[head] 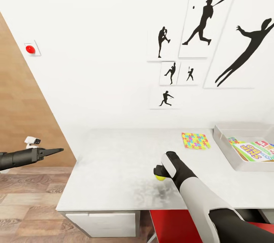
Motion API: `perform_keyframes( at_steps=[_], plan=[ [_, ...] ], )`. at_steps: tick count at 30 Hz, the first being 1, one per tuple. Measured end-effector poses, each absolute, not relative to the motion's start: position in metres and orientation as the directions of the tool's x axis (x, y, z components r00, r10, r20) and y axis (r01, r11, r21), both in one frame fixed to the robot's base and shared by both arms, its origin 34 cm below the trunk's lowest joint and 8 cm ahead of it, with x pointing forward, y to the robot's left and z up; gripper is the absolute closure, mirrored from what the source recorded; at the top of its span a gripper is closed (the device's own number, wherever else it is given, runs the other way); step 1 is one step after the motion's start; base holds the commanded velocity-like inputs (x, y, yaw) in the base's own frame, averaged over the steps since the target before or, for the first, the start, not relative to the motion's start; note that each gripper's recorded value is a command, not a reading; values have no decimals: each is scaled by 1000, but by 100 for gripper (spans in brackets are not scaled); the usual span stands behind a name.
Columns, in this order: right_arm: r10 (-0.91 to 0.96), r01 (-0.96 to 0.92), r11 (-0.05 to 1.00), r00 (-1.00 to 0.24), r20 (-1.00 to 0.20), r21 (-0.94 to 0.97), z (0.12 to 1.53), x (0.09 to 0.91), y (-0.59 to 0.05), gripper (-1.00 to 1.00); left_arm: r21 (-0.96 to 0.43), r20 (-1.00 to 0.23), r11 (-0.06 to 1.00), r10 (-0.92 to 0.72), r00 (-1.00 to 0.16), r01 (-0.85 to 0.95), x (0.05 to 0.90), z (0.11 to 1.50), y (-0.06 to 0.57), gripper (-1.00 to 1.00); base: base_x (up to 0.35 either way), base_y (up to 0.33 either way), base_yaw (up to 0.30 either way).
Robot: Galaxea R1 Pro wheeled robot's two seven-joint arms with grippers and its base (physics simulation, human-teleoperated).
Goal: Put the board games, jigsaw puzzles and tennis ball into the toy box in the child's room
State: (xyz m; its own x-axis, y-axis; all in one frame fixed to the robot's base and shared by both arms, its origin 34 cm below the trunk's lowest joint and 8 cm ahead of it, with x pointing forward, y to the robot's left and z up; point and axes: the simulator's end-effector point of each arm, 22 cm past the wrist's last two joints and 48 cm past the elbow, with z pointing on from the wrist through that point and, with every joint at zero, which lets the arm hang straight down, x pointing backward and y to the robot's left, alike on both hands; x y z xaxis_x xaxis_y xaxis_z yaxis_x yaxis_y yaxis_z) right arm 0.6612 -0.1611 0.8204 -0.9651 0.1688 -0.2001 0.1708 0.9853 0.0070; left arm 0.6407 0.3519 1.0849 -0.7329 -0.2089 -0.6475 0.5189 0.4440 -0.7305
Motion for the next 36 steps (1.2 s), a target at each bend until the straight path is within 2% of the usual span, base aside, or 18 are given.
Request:
perform_keyframes(
  at_steps=[7,17,26,36],
  plan=[
    [170,172,985,-962,-216,10,825,666,-161,100,-730,-649,443,-209,-731,521,641,1086,352,-100,-71,-151,0],
    [168,151,986,-902,-397,75,913,727,-159,100,-721,-661,444,-209,-721,532,639,1095,352,-100,-62,-248,0],
    [174,111,984,-792,-585,143,1025,768,-159,100,-713,-672,445,-209,-710,543,638,1103,352,-100,54,-29,0],
    [182,105,982,-755,-630,158,1054,772,-160,100,-704,-682,444,-209,-701,554,636,1110,352,-100,4,0,0]
  ],
)
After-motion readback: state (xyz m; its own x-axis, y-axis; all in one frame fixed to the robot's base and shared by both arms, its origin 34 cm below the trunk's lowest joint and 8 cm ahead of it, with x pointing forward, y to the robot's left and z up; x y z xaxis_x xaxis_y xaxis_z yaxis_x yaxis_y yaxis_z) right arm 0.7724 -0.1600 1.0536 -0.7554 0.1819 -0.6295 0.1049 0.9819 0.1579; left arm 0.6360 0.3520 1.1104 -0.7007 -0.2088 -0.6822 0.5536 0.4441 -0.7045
